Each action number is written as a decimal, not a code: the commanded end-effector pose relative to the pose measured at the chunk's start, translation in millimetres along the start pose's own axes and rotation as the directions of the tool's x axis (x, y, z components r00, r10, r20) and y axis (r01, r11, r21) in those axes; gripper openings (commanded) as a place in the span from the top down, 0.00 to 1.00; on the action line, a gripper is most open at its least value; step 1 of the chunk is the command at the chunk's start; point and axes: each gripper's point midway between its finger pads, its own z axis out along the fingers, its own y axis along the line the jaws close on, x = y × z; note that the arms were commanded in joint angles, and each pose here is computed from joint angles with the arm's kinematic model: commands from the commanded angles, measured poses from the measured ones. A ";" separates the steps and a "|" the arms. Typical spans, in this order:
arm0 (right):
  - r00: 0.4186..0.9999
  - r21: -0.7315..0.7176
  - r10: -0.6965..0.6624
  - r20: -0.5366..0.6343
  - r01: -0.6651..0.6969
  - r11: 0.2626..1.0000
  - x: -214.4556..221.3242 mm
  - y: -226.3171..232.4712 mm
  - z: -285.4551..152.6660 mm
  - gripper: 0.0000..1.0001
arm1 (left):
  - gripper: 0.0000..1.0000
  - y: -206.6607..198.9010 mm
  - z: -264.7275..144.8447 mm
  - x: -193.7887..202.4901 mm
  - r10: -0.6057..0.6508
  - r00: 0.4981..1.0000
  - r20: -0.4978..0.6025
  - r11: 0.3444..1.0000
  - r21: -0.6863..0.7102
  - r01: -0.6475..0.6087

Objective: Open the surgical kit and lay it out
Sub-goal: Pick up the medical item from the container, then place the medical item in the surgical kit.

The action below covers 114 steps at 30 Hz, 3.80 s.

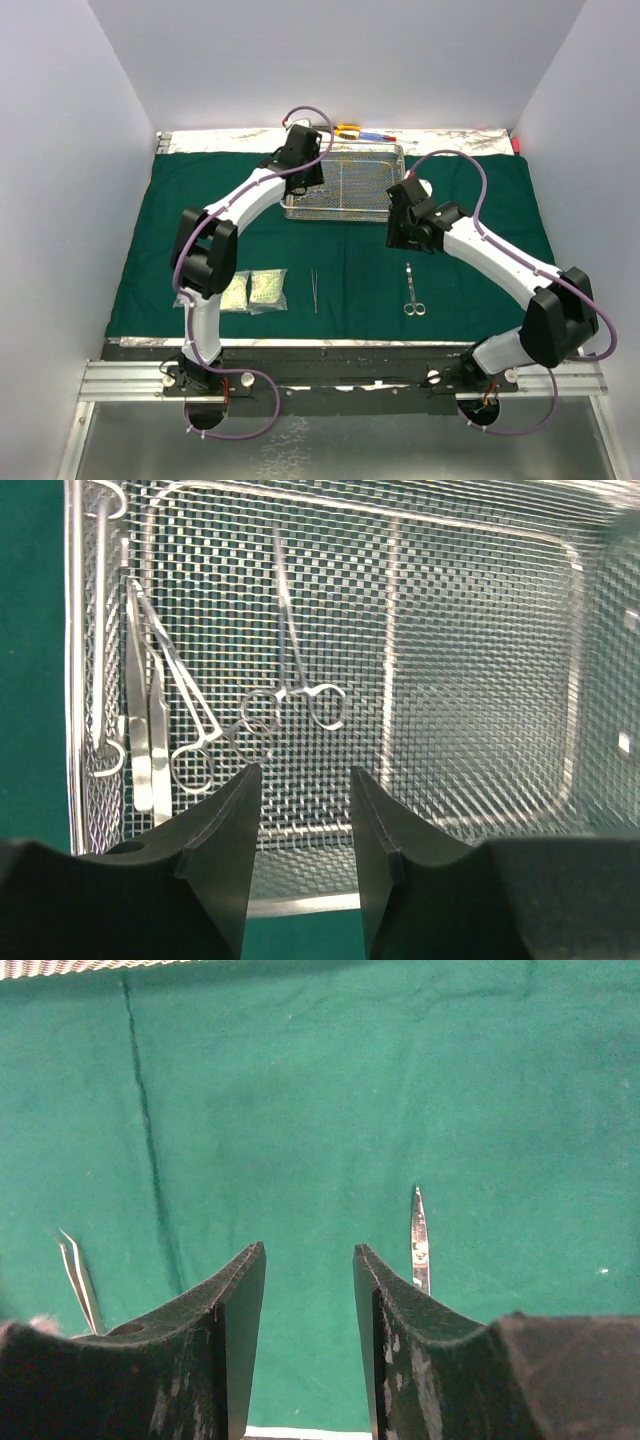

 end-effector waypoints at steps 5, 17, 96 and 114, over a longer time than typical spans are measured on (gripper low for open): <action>0.998 0.026 -0.048 0.034 0.047 0.999 -13.9 1.0 14.5 0.56 | 0.57 36.1 31.1 12.1 0.109 0.994 -0.005 0.913 -0.395 -0.102; 0.997 0.037 -0.067 -0.029 0.068 0.997 -11.3 -2.5 35.3 0.60 | 0.67 75.4 50.7 32.8 0.261 0.960 -0.103 0.781 -0.562 -0.273; 0.817 -0.874 0.505 0.280 -0.002 0.486 -125.3 101.1 -209.0 0.34 | 1.00 -159.7 -254.9 -49.7 0.047 0.999 0.001 0.543 0.839 -0.026; 0.806 -0.906 0.439 0.397 0.268 0.327 -137.4 126.9 -269.6 0.38 | 1.00 -198.2 -342.2 -114.9 -0.245 0.963 -0.109 0.176 0.972 0.154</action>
